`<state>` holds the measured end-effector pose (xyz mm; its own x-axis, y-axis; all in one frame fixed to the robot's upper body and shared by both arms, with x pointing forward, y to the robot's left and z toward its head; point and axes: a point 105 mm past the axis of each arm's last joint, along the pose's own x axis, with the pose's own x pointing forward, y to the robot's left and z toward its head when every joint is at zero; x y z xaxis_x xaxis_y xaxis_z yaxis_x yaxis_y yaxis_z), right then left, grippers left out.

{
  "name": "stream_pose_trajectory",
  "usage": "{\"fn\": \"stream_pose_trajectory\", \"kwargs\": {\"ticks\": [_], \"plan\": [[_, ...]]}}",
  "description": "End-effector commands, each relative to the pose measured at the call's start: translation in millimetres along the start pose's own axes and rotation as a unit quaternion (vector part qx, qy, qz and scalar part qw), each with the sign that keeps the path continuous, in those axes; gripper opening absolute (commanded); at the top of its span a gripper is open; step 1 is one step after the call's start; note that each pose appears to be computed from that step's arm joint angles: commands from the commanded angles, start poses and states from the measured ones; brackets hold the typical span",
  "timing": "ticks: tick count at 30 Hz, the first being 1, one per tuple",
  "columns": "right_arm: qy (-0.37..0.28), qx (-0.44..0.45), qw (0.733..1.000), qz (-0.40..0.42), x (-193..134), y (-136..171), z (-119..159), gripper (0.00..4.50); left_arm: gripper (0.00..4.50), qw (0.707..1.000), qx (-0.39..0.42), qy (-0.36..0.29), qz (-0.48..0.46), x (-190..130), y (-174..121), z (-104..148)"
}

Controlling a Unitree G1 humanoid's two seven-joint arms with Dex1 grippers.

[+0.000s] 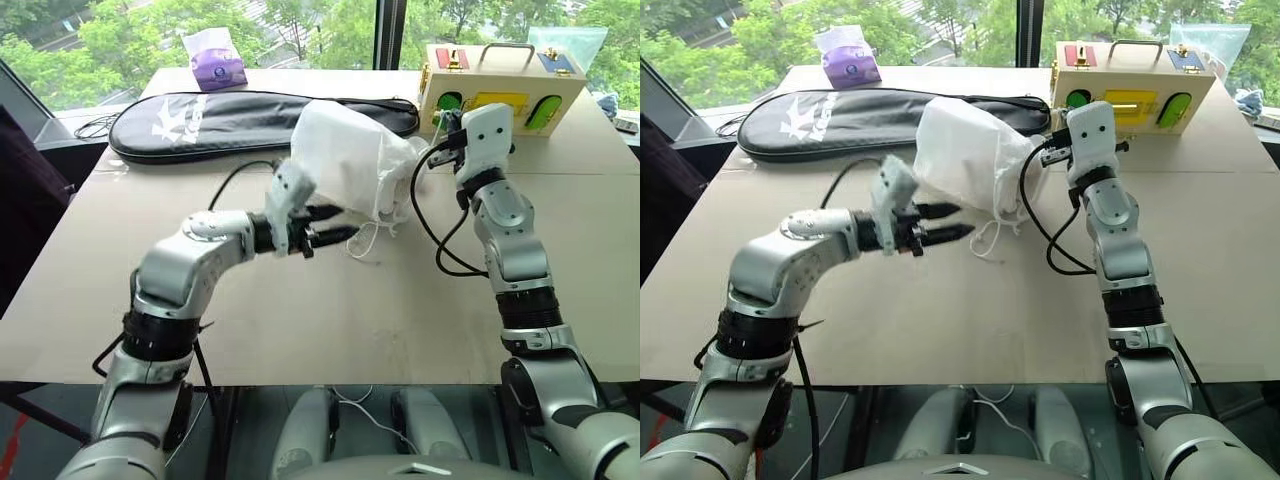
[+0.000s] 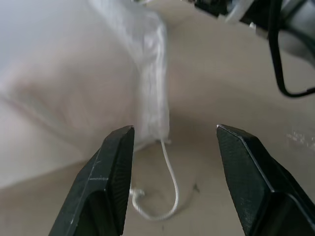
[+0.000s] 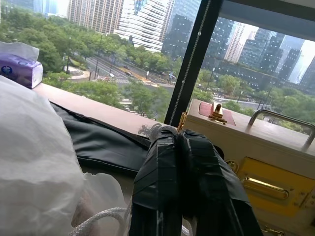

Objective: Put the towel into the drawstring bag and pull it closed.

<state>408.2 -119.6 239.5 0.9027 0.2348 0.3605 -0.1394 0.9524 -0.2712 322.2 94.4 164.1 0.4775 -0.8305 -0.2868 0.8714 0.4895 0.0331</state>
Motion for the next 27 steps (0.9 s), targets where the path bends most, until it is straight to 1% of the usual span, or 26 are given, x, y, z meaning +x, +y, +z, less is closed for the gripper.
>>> {"fn": "stream_pose_trajectory", "kwargs": {"ticks": [1, 5, 11, 18, 19, 20, 23, 24, 27], "plan": [[-0.03, 0.005, 1.0, -0.005, 3, -1, 18, 0.0, 2.69, 0.999, 0.038, -0.016, 0.008, 16, -10, 1], [-0.03, 0.014, 0.999, -0.006, 2, 2, 18, 0.0, 2.69, 0.998, 0.025, -0.037, 0.034, 35, -13, -5], [-0.027, 0.026, 0.999, -0.011, 1, 3, 17, 0.0, 2.69, 0.995, 0.056, -0.006, 0.083, 54, -5, -29], [-0.028, 0.023, 0.999, -0.013, 0, 3, 17, 0.0, 2.69, 0.988, 0.087, -0.012, 0.13, 65, 3, -42], [-0.028, 0.023, 0.999, -0.014, 0, 3, 17, 0.0, 2.2, 0.987, 0.091, -0.015, 0.134, 65, 4, -43], [-0.028, 0.023, 0.999, -0.014, -1, 3, 17, 0.0, 1.93, 0.986, 0.091, -0.02, 0.138, 66, 4, -42], [-0.026, 0.023, 0.999, -0.016, -2, 2, 16, 0.0, 0.44, 0.979, 0.113, -0.038, 0.165, 64, 7, -37], [-0.026, 0.023, 0.999, -0.016, -2, 2, 15, 0.0, 0.06, 0.974, 0.128, -0.043, 0.183, 63, 10, -35], [-0.025, 0.024, 0.999, -0.015, -2, 3, 14, 0.0, 0.06, 0.952, 0.184, -0.056, 0.236, 55, 21, -26]]}}
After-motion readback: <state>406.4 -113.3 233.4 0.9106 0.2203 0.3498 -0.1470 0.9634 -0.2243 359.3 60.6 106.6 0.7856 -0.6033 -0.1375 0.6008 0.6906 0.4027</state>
